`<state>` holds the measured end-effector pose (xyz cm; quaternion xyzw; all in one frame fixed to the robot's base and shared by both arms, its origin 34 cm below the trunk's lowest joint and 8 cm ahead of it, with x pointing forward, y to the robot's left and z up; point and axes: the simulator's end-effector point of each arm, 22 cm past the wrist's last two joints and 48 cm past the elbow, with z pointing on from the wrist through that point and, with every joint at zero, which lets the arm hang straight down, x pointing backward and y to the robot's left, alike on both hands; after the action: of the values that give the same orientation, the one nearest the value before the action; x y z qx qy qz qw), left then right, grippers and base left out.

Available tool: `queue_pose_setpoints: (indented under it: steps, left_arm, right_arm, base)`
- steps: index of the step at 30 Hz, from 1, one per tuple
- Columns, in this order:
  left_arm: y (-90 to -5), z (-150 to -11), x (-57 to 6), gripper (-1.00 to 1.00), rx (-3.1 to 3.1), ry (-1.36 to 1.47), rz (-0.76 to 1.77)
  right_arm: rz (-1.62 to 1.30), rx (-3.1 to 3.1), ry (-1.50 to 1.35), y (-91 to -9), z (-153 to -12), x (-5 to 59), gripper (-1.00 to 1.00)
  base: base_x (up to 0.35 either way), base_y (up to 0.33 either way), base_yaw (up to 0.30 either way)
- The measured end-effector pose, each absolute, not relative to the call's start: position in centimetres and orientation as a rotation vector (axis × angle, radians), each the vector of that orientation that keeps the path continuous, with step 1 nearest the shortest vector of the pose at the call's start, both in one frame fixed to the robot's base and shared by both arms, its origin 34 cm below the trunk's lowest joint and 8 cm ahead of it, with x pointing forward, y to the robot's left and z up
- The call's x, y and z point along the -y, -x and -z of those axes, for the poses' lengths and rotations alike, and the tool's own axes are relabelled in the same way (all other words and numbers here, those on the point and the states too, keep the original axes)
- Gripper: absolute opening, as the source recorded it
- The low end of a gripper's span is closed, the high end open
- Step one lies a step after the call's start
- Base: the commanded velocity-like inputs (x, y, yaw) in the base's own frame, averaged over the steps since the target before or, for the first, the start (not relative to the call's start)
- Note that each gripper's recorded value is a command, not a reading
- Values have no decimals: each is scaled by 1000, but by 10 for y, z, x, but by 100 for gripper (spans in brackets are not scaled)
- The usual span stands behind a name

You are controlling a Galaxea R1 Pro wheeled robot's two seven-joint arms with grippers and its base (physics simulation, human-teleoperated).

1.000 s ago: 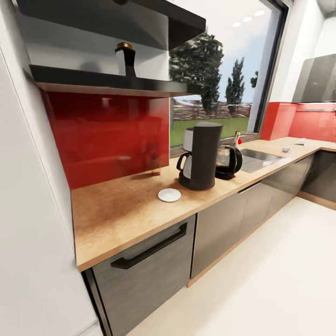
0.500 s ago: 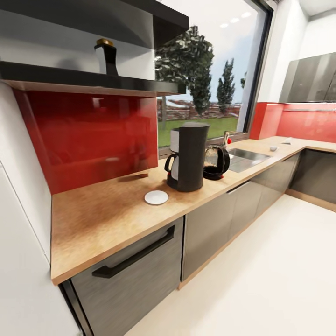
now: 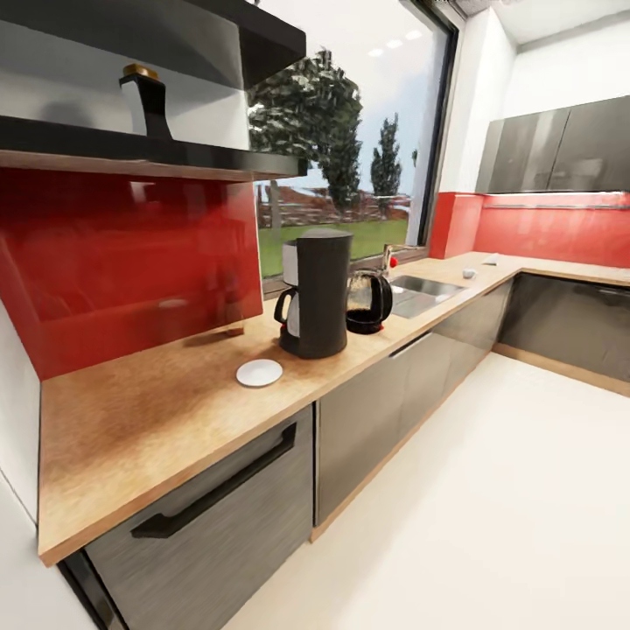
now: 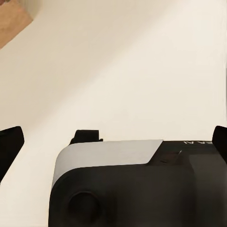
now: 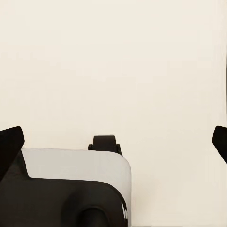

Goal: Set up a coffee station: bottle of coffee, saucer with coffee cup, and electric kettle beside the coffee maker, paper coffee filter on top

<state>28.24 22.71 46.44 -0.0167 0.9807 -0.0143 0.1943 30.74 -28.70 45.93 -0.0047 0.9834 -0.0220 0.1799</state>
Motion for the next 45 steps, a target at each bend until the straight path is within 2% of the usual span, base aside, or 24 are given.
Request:
queue_pose_setpoints:
  steps: [45]
  left_arm:
    - [-282, -464, -227, 100, -2750, 47, 42]
  right_arm:
    - [63, -2779, 13, -307, -459, 287, 100]
  base:
    - [0, 0, -250]
